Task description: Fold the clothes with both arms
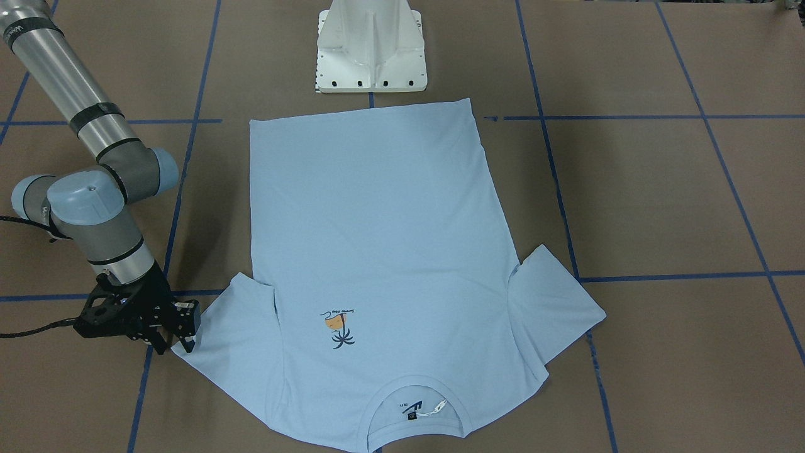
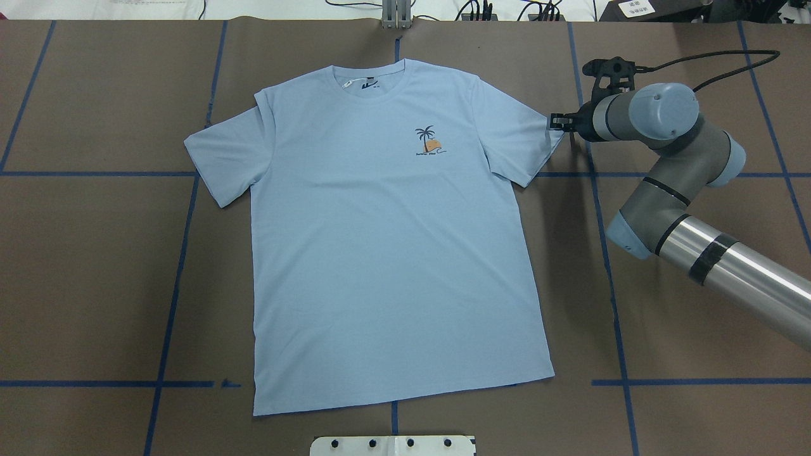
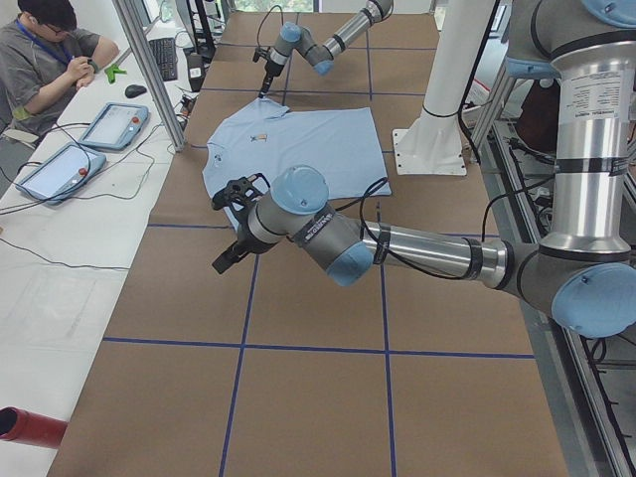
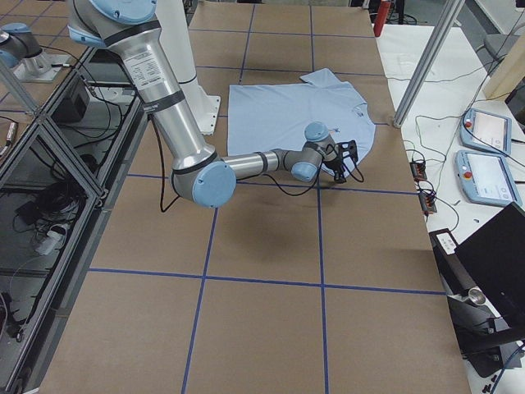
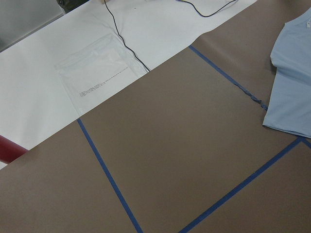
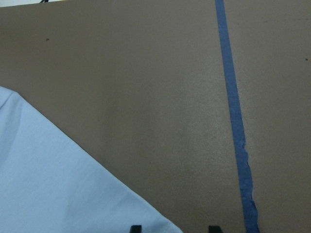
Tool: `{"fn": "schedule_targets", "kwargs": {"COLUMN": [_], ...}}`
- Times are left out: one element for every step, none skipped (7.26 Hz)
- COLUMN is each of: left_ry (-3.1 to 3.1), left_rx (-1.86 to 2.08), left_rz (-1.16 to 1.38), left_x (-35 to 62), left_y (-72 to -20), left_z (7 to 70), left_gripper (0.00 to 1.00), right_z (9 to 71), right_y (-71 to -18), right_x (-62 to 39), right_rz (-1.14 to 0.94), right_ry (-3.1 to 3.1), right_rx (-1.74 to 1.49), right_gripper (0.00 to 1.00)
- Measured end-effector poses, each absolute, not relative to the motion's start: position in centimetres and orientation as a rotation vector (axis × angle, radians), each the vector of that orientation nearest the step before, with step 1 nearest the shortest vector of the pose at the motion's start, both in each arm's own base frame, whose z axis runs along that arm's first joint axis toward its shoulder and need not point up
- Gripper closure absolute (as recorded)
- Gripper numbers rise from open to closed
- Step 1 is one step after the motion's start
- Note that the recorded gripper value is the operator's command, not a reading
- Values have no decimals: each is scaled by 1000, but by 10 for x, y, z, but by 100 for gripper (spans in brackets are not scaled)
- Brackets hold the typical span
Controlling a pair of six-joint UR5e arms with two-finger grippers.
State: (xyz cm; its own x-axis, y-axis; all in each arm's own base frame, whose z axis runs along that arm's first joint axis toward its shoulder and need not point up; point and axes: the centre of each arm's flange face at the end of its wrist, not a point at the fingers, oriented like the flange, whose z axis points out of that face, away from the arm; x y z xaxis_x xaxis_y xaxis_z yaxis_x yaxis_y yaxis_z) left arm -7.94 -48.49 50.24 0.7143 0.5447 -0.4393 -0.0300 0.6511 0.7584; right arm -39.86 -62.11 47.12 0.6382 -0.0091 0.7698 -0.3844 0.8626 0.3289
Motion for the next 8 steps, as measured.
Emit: {"fn": "schedule_targets", "kwargs": {"left_ry": [712,712,712,712,712,712,713,713], "left_rx": [806,806,807,807,808,807,807,806], "left_rz": [360,360,360,360,360,359,359,359], "left_x": [-79,-79,-79,-79,-79,-79,-79,-79], "left_y": [-485,-485,-485,-485,-484,-484,-484,-484], "left_z": [502,502,502,501,501,501,501,502], "left_gripper": [0,0,0,0,0,0,0,0], "right_z": [471,472,472,467,454,429,393,350], "right_y": [-621,-621,-621,-622,-625,-628,-627,-620], "right_x": [-399,-400,-400,-401,-404,-406,-409,-424], "right_rz": [224,224,222,222,225,233,247,277], "right_ry": [-859,-859,-857,-860,-863,-852,-828,-799], "right_rx": [500,500,501,504,504,502,496,484], "right_gripper": [100,100,100,100,100,100,100,100]}}
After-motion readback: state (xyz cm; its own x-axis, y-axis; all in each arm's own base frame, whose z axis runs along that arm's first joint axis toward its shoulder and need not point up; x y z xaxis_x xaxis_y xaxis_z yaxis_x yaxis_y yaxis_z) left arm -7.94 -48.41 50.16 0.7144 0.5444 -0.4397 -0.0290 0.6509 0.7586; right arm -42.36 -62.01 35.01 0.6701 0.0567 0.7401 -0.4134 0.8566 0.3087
